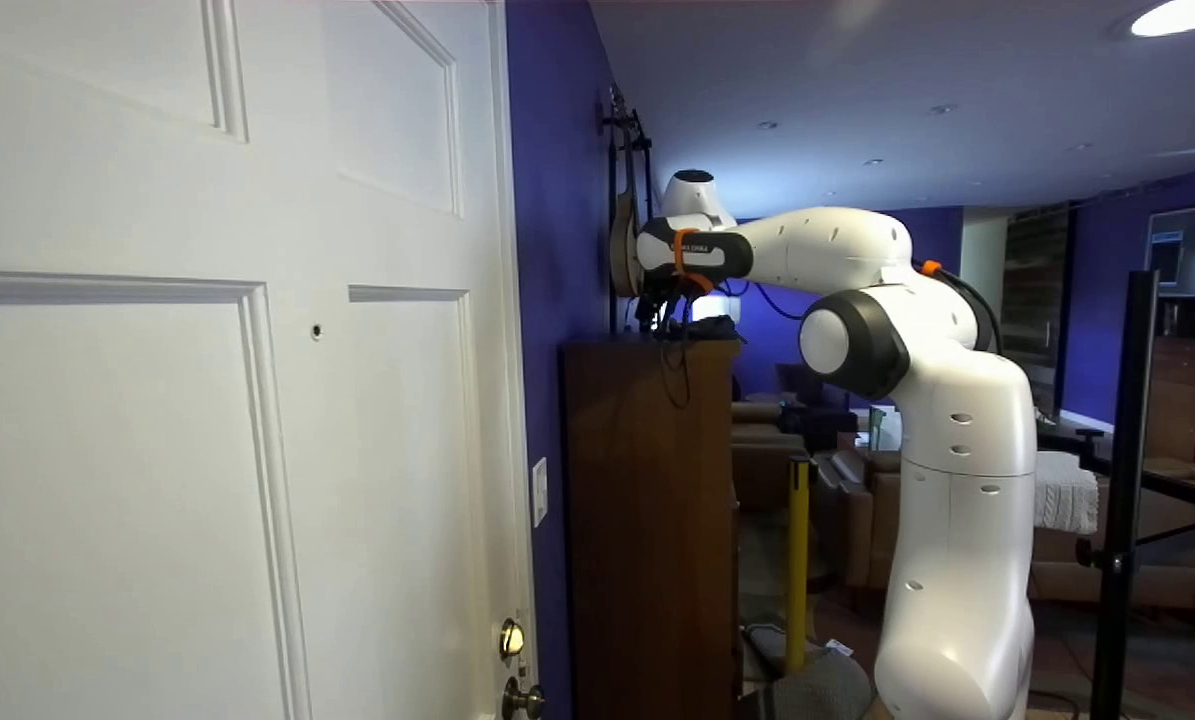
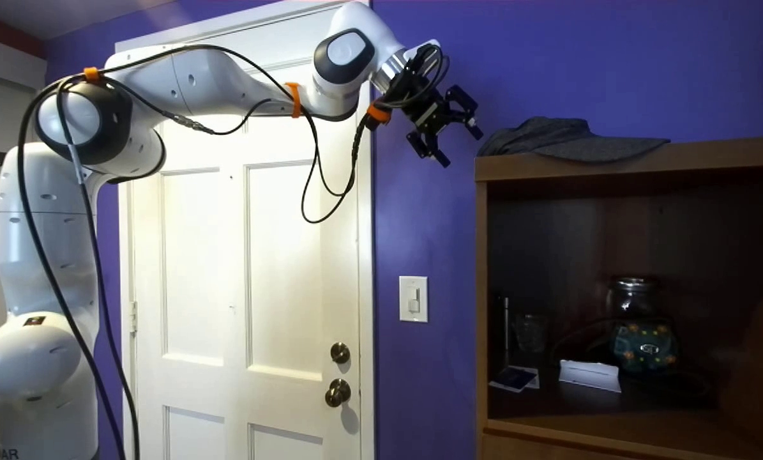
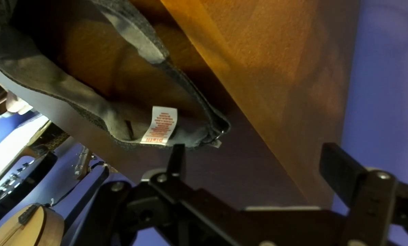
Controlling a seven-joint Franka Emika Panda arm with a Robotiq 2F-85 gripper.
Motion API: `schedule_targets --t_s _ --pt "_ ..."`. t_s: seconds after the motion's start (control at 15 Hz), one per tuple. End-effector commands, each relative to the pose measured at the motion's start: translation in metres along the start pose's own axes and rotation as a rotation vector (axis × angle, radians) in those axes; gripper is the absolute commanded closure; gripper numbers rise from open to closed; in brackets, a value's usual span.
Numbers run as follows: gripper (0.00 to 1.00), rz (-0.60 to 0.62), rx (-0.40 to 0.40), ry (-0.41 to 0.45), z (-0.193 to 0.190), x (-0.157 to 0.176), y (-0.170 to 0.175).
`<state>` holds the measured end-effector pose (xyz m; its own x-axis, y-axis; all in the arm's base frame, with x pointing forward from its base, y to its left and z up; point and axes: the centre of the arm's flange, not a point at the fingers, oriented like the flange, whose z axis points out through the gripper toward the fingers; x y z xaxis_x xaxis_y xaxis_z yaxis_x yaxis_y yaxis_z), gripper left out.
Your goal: Remove the half sports cap from the top of the cabinet and hang it on the door hanging nail
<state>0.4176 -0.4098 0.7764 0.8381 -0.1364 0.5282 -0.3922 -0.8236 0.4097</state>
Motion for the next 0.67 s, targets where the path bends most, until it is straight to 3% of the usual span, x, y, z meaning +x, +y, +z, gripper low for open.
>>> schedule_targets --t_s 0.0,0.47,0.6 --pt "0.00 0.000 0.000 0.000 0.000 0.000 0.000" --pt "0.00 0.051 0.048 -0.066 -0.001 -0.025 0.024" --pt "0.00 0.071 0.026 -0.091 0.003 -0.036 0.036"
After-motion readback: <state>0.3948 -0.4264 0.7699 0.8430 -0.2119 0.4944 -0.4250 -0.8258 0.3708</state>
